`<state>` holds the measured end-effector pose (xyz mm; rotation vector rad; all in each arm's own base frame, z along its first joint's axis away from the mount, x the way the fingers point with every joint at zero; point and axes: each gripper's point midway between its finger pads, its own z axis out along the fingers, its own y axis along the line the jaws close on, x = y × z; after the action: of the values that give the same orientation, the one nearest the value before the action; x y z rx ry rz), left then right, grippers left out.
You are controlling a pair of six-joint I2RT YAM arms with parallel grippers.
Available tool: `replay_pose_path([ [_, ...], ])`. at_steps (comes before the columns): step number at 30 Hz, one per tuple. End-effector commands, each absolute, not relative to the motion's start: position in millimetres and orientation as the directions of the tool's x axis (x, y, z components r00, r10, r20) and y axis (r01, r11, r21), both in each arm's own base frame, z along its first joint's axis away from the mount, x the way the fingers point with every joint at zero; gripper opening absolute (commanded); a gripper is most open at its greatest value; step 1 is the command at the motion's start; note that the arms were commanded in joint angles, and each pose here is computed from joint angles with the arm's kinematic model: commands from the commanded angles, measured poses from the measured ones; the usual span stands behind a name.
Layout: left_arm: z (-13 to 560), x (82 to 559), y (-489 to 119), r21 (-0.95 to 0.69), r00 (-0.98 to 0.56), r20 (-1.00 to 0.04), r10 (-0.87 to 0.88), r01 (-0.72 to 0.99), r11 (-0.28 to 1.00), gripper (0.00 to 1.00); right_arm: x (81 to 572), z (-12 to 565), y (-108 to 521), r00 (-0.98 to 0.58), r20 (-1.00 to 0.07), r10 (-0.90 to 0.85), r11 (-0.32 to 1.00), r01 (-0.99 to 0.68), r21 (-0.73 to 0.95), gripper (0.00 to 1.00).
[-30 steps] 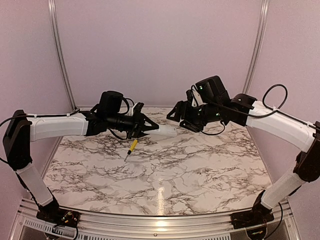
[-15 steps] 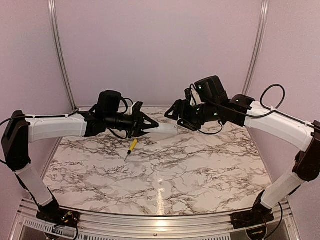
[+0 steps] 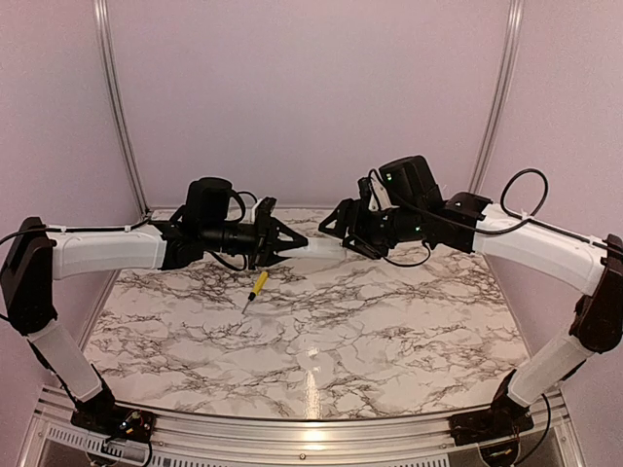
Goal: Unload the batteries from the remote control
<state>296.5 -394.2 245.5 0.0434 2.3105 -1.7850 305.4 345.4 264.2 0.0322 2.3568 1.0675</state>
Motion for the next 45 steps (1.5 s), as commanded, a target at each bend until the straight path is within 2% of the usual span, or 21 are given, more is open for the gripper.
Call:
replay_pose_path([
  [1, 275.2, 290.7, -391.9, -0.955, -0.962, -0.249, -0.112, 0.225, 0.192, 0.0, 305.4, 271.3, 345.3, -0.847, -0.468, 0.254, 0.659, -0.203, 0.724, 0.7],
  [15, 293.3, 284.8, -392.7, -0.954, -0.953, -0.286, -0.1, 0.275, 0.117, 0.0, 300.4, 266.6, 350.3, -0.864, -0.438, 0.247, 0.624, -0.204, 0.754, 0.7],
  [28, 312.4, 273.7, -393.0, -0.935, -0.932, -0.356, -0.067, 0.354, 0.034, 0.0, 284.2, 268.8, 362.2, -0.901, -0.362, 0.239, 0.482, -0.214, 0.85, 0.71],
  [35, 322.4, 269.1, -392.8, -0.921, -0.919, -0.389, -0.056, 0.39, -0.002, 0.0, 281.3, 270.1, 360.6, -0.904, -0.346, 0.251, 0.45, -0.207, 0.868, 0.71],
  [45, 318.0, 259.8, -391.2, -0.897, -0.897, -0.441, -0.014, 0.441, -0.008, 0.0, 278.0, 295.2, 368.6, -0.906, -0.339, 0.254, 0.33, -0.248, 0.911, 0.71],
])
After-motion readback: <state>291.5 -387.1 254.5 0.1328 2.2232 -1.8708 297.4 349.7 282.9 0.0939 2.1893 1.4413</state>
